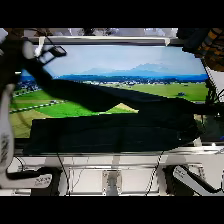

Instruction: Fold the clothes and pants, and hang the long-sleeved shirts on hangers.

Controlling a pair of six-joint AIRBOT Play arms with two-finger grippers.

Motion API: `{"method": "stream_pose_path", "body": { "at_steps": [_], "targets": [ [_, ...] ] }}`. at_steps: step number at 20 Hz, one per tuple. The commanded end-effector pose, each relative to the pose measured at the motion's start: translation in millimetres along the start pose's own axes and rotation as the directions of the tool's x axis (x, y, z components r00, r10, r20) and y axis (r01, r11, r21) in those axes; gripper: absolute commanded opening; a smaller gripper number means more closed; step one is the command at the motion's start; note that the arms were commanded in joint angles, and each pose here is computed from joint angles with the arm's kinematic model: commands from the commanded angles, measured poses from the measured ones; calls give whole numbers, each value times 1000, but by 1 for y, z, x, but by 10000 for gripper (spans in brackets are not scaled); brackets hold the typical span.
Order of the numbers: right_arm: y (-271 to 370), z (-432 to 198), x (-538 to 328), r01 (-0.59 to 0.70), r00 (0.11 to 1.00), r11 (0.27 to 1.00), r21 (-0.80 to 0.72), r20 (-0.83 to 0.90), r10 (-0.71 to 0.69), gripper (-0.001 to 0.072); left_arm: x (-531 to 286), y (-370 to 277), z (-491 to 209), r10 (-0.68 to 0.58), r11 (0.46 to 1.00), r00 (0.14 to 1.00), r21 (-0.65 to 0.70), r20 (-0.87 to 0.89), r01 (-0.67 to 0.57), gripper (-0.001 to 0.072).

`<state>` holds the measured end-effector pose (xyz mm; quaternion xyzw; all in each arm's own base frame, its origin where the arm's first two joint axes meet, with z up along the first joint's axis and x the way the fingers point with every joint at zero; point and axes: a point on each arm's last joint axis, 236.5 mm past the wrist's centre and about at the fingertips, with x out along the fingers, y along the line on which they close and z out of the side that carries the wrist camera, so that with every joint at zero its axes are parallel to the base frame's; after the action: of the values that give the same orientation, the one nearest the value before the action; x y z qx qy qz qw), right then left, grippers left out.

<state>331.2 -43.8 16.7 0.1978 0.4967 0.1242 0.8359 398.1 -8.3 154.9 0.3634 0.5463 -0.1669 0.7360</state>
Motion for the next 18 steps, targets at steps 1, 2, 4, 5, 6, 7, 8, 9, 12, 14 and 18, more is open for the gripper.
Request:
{"method": "stream_pose_path", "body": {
  "at_steps": [1,2,4,5,6,7,8,9,12,14,18],
  "targets": [
    [-2,-11,0,11,999,1000,-7,-49,-11,61,-77,-12,-42,47,992,998,-115,47,-42,19],
    [-6,-13,-1,25,998,1000,-13,-57,-26,183,-86,-18,-51,41,990,998,-133,41,-35,19],
    [-10,-16,-1,40,997,999,-23,-69,-42,254,-90,-25,-65,18,986,1000,-168,3,-17,19],
    [-15,-16,-1,61,996,998,-31,-67,-62,265,-87,-24,-67,14,983,1000,-180,-12,-16,19],
    [-23,-12,-1,96,994,995,-37,-50,-98,265,-81,-20,-68,10,981,999,-192,-32,-16,19],
    [-31,-6,-2,130,991,991,-27,-27,-131,265,-73,-17,-69,0,980,998,-200,-56,-11,19],
    [-39,2,-3,167,986,986,-1,7,-167,265,-60,-11,-71,-14,976,996,-216,-86,-5,19],
    [-45,10,-5,191,981,982,14,40,-191,265,-47,-2,-72,-21,971,994,-240,-107,-5,19],
    [-46,29,-6,188,973,980,71,122,-195,268,3,37,-83,-26,919,987,-391,-157,-38,19],
    [-43,35,-5,173,972,980,103,143,-187,285,37,72,-94,6,836,987,-541,-160,-92,20],
    [-28,34,12,244,968,946,-212,109,-225,285,83,106,-79,37,815,998,-577,-54,-62,20]
  ]
}}
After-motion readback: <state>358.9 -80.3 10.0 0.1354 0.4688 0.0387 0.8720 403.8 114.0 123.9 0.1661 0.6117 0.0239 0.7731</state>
